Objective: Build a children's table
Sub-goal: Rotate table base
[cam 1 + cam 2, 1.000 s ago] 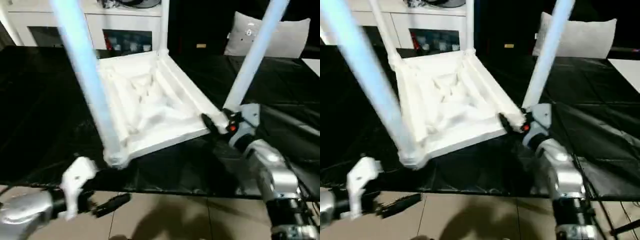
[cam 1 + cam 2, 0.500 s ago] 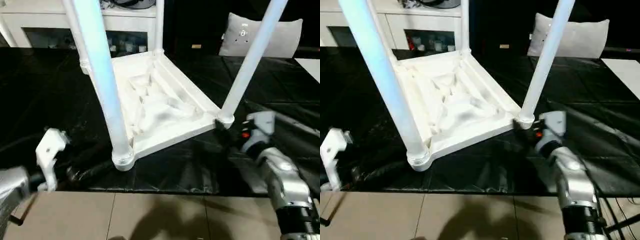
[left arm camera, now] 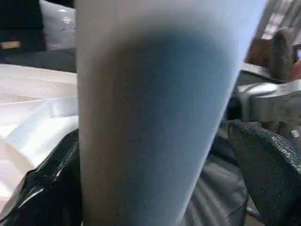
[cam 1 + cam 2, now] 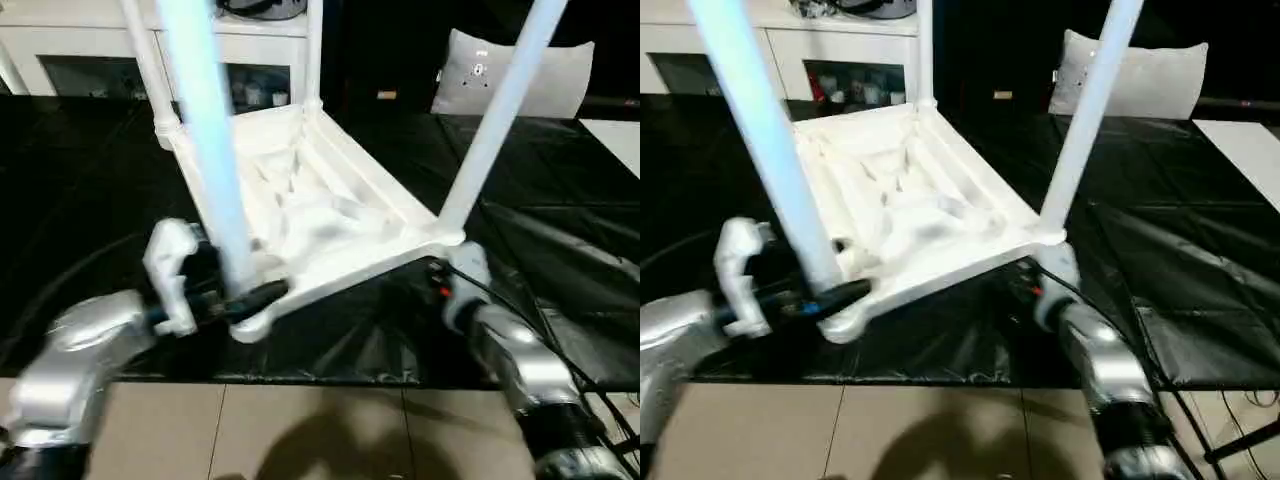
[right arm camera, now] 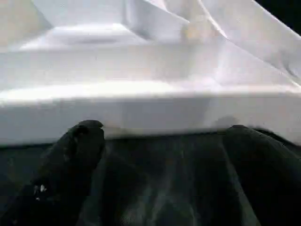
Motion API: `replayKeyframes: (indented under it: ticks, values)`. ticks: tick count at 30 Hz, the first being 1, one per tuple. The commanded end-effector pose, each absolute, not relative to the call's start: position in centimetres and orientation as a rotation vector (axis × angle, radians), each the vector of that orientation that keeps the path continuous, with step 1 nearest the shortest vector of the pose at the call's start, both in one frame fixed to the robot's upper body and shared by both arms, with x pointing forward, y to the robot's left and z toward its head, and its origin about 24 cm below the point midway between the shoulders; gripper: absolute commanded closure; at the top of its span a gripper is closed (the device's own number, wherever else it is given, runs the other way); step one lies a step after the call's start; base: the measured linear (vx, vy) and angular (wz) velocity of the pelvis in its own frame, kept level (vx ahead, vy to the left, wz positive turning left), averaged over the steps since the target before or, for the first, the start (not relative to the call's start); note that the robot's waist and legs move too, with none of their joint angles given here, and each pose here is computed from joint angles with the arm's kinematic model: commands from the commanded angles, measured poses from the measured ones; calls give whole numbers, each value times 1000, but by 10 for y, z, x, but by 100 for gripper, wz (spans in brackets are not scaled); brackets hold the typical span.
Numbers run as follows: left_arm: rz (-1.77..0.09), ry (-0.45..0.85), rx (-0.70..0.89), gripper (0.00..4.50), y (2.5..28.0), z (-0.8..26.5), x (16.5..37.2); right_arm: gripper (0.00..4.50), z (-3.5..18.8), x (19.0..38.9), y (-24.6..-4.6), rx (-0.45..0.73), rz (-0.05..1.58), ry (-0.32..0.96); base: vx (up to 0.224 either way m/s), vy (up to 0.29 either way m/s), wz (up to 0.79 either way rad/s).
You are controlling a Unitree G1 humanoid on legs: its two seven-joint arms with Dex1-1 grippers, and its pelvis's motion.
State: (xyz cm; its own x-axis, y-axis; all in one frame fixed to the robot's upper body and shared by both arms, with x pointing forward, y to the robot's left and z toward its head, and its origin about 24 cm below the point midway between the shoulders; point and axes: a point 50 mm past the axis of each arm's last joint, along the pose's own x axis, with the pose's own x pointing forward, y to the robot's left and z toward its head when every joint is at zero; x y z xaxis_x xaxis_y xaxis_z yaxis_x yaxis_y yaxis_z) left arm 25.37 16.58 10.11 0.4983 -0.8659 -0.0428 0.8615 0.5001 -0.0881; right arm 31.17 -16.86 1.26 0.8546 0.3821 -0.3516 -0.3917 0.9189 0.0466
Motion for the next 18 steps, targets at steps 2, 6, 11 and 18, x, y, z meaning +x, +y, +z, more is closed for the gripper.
replayKeyframes:
  ticks: [2,6,11,18]
  values:
    - [-1238,63,-106,4,129,102,245,0,16,328,-162,-47,391,347,0,0,0]
    - [-1335,69,-160,4,111,103,235,0,17,334,-155,-49,408,342,0,0,0]
    - [-1427,49,-198,4,85,104,229,0,18,335,-138,-38,479,323,0,0,0]
    - [-1430,-20,-197,4,48,111,243,0,14,333,-116,-49,561,313,0,0,0]
